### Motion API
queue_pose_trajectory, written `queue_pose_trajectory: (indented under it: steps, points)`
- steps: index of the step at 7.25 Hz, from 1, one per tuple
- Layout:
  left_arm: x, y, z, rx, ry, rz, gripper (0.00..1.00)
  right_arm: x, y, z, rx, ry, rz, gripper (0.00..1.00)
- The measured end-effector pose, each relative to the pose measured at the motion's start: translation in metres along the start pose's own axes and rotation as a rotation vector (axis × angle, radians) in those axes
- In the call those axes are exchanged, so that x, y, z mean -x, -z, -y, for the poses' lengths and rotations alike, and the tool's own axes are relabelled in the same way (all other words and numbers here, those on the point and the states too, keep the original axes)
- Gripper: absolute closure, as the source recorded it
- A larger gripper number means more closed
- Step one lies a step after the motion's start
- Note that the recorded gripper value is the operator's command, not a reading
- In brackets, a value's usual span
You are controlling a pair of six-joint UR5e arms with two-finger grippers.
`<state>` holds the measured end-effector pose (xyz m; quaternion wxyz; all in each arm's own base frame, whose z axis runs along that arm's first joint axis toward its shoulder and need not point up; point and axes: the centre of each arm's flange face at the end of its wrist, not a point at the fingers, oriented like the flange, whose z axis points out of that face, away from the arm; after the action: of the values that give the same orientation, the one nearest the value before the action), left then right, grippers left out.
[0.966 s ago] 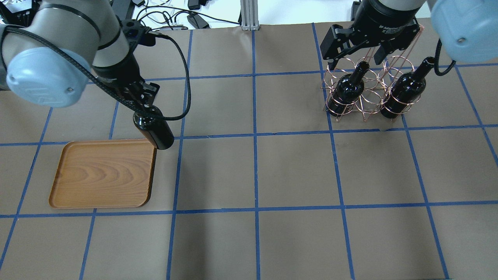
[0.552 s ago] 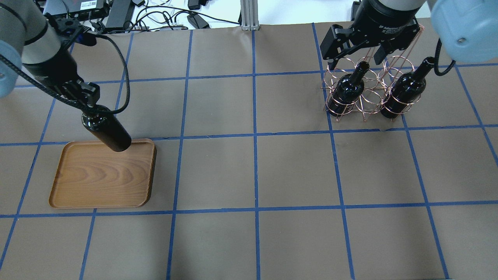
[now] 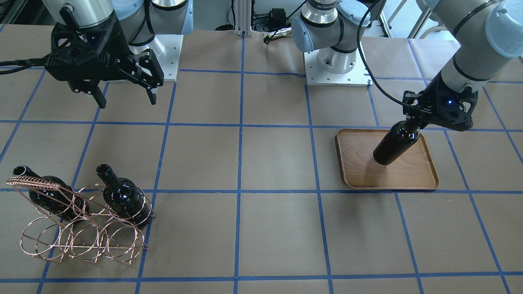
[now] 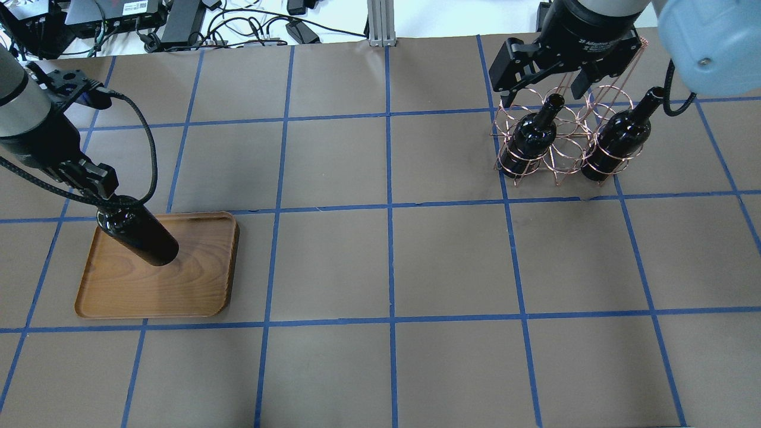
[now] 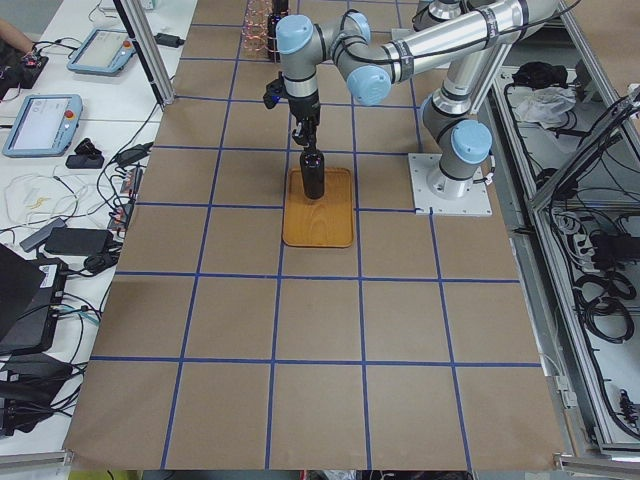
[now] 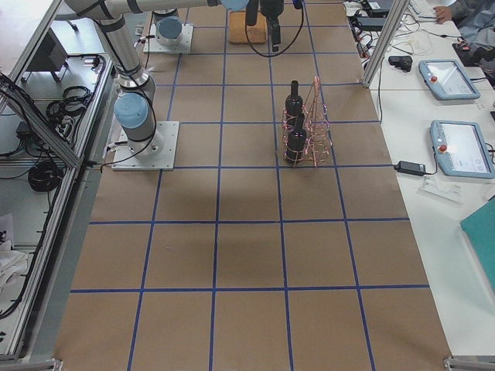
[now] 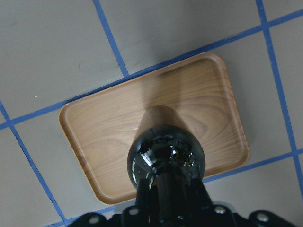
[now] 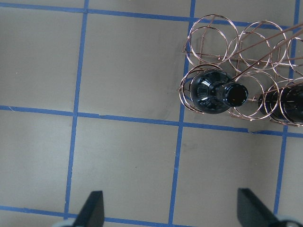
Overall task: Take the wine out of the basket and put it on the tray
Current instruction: 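Lift the bottle with the left gripper and move it over the tray, then lower the bottle onto the tray, laying it down, and open the left gripper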
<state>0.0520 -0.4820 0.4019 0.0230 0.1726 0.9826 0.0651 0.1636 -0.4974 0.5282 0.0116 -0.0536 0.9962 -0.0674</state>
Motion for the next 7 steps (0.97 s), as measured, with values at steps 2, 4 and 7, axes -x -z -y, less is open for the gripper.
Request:
queue_pose_trajectory:
  steps: [2, 4, 7]
  points:
    - [0.027, -0.018, -0.015, 0.023, 0.013, -0.034, 1.00, 0.000, 0.000, 0.000, 0.000, 0.000, 0.001, 0.00]
    - [0.040, -0.025, -0.017, 0.024, 0.027, -0.046, 1.00, 0.000, 0.000, 0.000, 0.000, 0.000, 0.001, 0.00]
    - [0.040, -0.028, -0.015, 0.014, 0.030, -0.065, 1.00, 0.000, -0.001, 0.000, 0.002, 0.000, 0.002, 0.00]
